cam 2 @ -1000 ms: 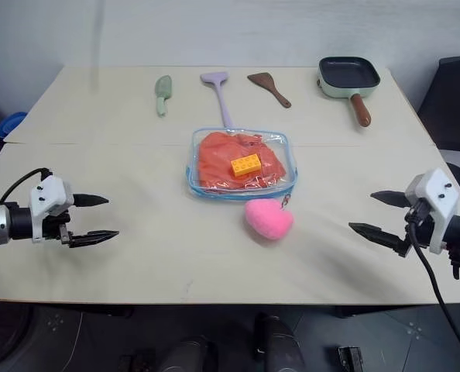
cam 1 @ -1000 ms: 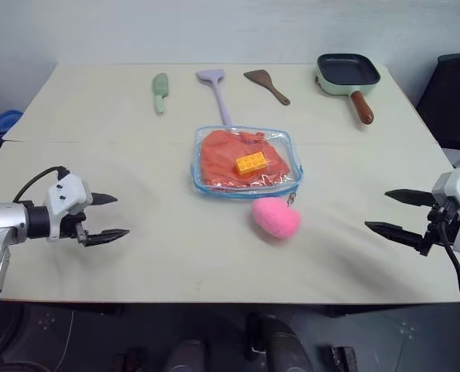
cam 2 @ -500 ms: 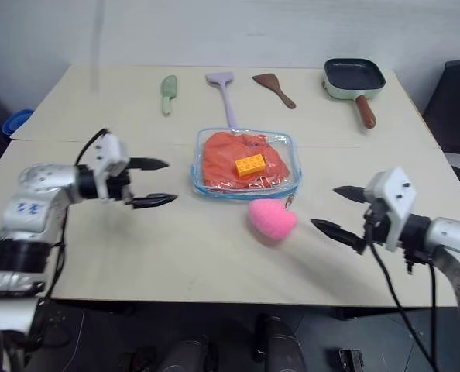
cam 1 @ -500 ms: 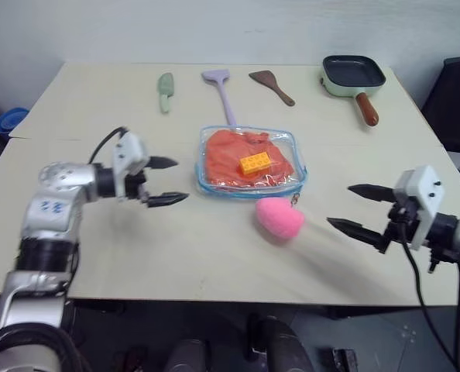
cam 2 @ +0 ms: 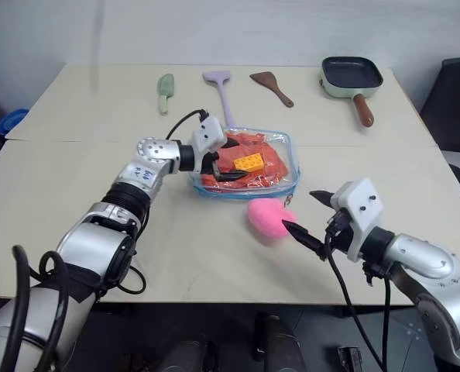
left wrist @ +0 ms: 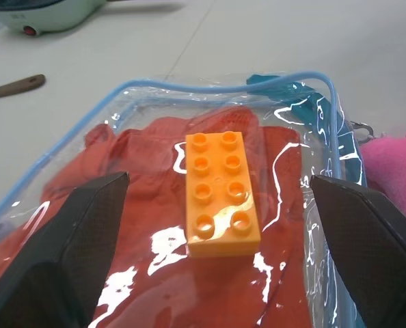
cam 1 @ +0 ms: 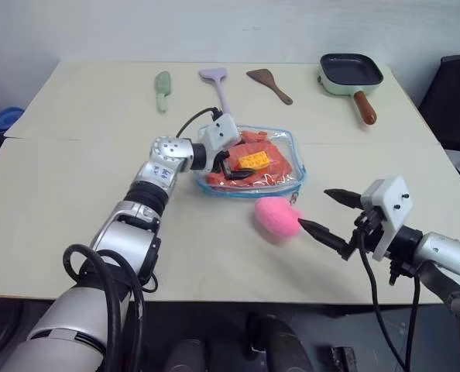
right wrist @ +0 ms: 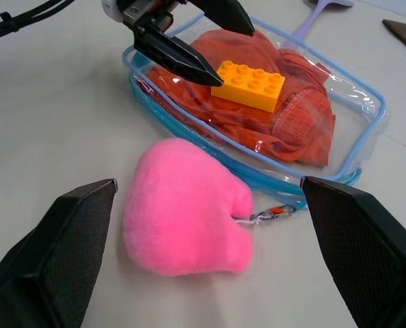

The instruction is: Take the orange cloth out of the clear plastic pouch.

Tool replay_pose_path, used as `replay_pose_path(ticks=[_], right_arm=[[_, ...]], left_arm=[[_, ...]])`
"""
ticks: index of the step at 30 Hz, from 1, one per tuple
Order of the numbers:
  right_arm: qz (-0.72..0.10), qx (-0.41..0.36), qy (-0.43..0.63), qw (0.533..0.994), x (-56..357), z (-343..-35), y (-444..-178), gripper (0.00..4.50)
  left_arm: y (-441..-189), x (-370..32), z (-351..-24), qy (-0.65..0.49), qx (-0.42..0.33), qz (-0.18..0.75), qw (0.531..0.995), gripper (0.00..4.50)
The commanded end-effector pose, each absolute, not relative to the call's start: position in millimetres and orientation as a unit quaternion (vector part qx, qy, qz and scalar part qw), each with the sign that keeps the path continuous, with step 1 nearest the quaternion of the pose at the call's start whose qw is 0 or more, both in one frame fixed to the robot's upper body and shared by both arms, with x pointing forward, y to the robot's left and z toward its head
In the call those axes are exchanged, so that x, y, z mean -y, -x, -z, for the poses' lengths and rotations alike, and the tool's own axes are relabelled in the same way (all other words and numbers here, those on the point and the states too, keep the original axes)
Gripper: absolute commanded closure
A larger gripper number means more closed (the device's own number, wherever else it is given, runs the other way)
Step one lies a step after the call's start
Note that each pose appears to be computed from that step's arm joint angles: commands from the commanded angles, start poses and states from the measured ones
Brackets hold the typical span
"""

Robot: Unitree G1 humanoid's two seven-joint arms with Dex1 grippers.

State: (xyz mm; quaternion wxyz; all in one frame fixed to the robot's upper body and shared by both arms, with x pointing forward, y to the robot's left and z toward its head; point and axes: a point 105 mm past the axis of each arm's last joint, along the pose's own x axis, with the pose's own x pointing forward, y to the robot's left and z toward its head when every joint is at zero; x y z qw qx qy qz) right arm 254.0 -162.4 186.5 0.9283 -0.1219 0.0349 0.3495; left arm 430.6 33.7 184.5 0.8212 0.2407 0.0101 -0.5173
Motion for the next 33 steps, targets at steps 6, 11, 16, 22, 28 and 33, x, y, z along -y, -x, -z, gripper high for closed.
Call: replay_pose_path(ticks=[6,11,16,22,28,33], right_arm=[[-0.338,0.002,0.119,0.934,164.3,-205.7,-249.6,0.0],[-0.348,0.0,0.121,0.93,162.6,-206.7,-251.0,0.0],[-0.382,-0.004,0.128,0.915,154.9,-207.6,-253.8,0.0],[-0.451,-0.002,0.137,0.882,137.6,-215.2,-258.4,0.0],[-0.541,-0.01,0.138,0.829,114.7,-215.0,-251.4,0.0],[-0.567,-0.015,0.129,0.814,107.2,-211.6,-254.8,0.0]], left_arm=[[-437.5,-18.6,-187.5,-0.262,-0.005,0.492,0.831,0.84],[-437.2,-19.8,-186.1,-0.267,-0.003,0.492,0.829,2.32],[-430.7,-31.6,-187.7,-0.254,0.003,0.519,0.816,2.98],[-429.1,-87.6,-217.2,-0.197,0.037,0.479,0.855,2.98],[-401.1,-214.6,-209.3,-0.194,-0.014,0.316,0.929,2.98],[-355.1,-308.8,-173.0,-0.179,-0.099,0.165,0.965,2.98]])
